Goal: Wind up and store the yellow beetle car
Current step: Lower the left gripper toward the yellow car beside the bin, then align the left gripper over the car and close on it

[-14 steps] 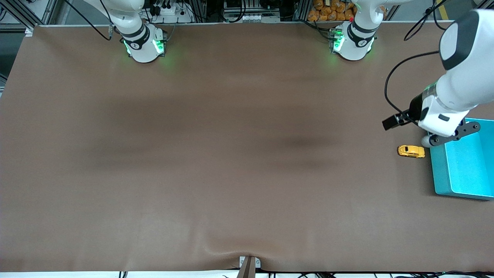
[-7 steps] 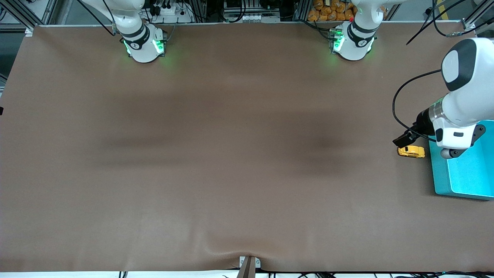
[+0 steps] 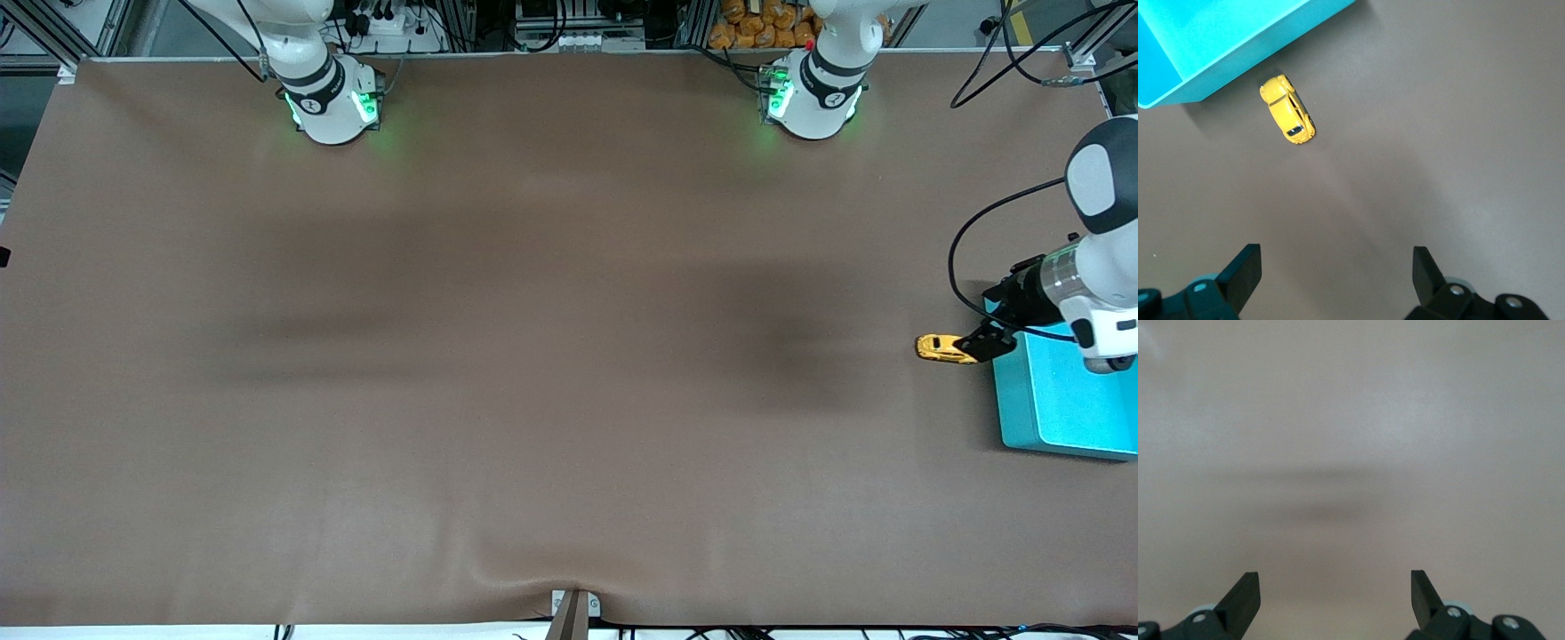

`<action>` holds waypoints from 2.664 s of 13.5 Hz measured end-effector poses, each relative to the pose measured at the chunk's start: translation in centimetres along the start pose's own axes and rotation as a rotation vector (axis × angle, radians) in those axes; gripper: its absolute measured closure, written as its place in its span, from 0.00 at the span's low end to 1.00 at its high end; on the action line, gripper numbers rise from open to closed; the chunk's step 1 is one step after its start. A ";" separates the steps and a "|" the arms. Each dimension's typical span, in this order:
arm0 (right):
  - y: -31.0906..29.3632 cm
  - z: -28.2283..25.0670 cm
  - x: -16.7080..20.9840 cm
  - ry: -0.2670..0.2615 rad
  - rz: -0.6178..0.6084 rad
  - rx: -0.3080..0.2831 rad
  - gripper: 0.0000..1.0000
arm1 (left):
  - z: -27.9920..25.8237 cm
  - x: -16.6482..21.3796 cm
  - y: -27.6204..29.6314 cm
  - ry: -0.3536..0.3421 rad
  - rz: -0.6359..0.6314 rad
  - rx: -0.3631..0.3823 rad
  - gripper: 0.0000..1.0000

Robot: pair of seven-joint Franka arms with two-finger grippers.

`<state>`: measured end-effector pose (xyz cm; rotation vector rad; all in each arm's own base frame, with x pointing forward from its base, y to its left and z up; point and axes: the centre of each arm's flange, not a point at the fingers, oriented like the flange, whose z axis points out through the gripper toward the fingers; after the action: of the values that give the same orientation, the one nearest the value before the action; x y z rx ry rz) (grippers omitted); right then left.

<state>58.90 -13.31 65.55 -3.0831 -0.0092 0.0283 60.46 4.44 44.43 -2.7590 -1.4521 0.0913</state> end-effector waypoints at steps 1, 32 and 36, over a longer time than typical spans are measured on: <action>-0.3 0.0 0.1 0.000 -0.002 0.000 0.00 | 0.0 0.1 0.1 0.004 -0.030 -0.006 0.00; -10.6 -6.6 -8.1 0.073 0.037 0.005 0.00 | 2.7 14.8 -10.6 0.079 -0.397 -0.132 0.00; -10.7 -6.6 -8.1 0.070 0.054 0.006 0.00 | 4.3 16.7 -11.7 0.088 -0.430 -0.149 0.00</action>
<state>50.82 -3.03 72.93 -3.0756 0.0764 -0.0764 59.96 24.77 40.00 -2.4433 -2.0568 -0.1502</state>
